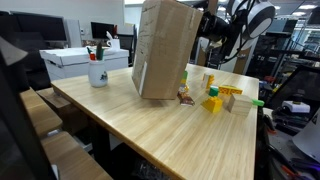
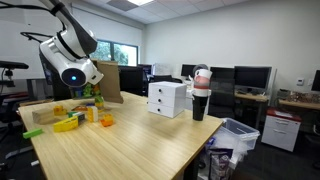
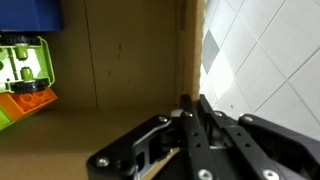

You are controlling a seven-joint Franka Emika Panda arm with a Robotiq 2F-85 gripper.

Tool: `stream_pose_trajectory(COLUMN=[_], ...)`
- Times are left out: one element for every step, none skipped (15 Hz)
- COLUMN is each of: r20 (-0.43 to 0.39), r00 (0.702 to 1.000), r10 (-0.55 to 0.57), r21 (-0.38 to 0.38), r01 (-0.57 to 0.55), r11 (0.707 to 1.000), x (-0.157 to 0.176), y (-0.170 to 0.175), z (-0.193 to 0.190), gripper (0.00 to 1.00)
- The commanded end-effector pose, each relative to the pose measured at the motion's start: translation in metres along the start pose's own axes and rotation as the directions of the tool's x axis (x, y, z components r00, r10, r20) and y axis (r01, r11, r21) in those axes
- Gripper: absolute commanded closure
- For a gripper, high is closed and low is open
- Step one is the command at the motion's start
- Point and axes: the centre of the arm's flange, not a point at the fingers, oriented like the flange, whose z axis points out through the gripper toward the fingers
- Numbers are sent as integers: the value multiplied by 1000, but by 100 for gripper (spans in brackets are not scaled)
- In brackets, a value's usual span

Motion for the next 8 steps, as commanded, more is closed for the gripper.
stream_pose_trajectory(r20=[-27,-31,-37,-40,-42,-43,-45,-49], r00=[999,999,999,999,999,999,998,998], r10=[-27,-27,-27,-30,-30,-31,-32,-32], r21=[87,100,109,123,132,139,147,149], r01=[29,30,31,35,35,37,38,39], r11=[996,994,994,992,991,990,988,988], x=[-6,-7,-8,-8,-9,-9,-10,-10], y=[-3,-3,-2,-2,-2,-2,-2,-2], z=[-5,-6,-6,-7,-7,-8,-8,-9], gripper=[96,96,96,96,96,96,96,96])
